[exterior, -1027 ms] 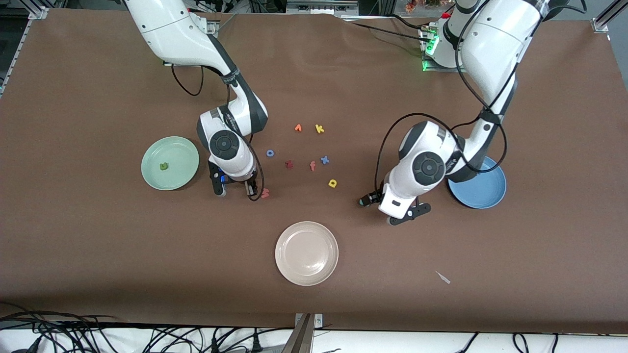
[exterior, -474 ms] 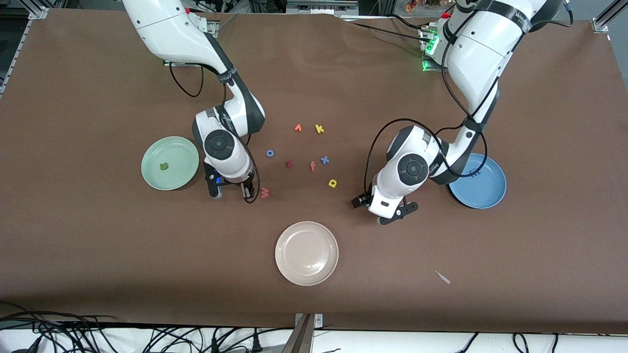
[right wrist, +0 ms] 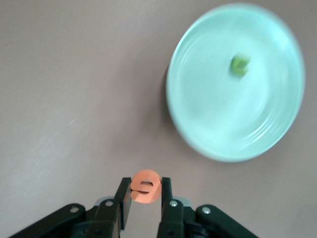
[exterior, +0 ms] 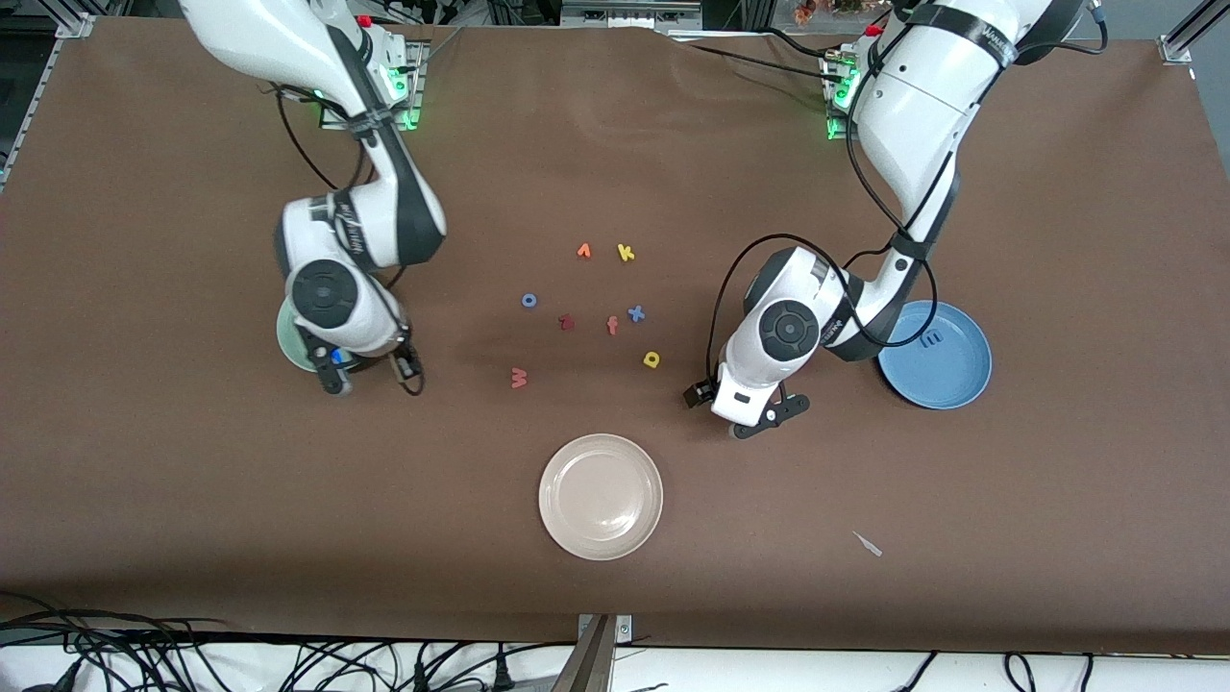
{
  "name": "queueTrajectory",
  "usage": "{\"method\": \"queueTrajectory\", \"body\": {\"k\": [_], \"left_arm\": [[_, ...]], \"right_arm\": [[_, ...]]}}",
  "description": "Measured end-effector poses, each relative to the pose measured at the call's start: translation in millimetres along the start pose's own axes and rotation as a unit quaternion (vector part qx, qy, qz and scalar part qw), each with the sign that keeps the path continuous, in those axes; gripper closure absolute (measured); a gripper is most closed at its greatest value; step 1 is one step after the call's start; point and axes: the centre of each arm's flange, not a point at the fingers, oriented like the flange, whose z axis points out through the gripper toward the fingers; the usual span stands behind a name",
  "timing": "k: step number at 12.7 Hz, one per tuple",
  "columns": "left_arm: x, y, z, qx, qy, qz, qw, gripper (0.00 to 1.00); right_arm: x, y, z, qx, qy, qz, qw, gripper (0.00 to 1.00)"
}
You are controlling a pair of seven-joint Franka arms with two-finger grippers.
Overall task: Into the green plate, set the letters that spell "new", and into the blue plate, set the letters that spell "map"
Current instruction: 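Place the orange letter on the green plate with the right gripper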
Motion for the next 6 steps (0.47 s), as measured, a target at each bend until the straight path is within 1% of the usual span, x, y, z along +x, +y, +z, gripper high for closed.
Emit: {"method": "queueTrajectory", "body": {"k": [1,2,3,4,5,6], "left_arm": [[0,1,1,0.0,0.0,0.0,1.0,0.03],[2,1,2,0.0,0.001,-0.001,1.0,0.03],[3,1,4,0.0,0.001,-0.002,1.0,0.09],[4,1,6,0.0,0.0,-0.003,1.0,0.1],[5,2,8,0.0,0.0,-0.003,1.0,0.19],[6,3,9,-0.001,0.0,-0.003,1.0,0.26]], "right_arm": [[18,21,2,-0.006,-0.005,-0.017,1.0,0.72],[34,44,9,-0.01,-0.011,-0.029,0.999,0.72],[46,67,20,-0.008,-0.016,-0.039,0.999,0.72],[53,89,35,0.0,-0.019,-0.049,0.999,0.72],[53,106,51,0.012,-0.017,-0.056,0.998,0.72],[50,117,67,0.022,-0.013,-0.06,0.998,0.72]]}}
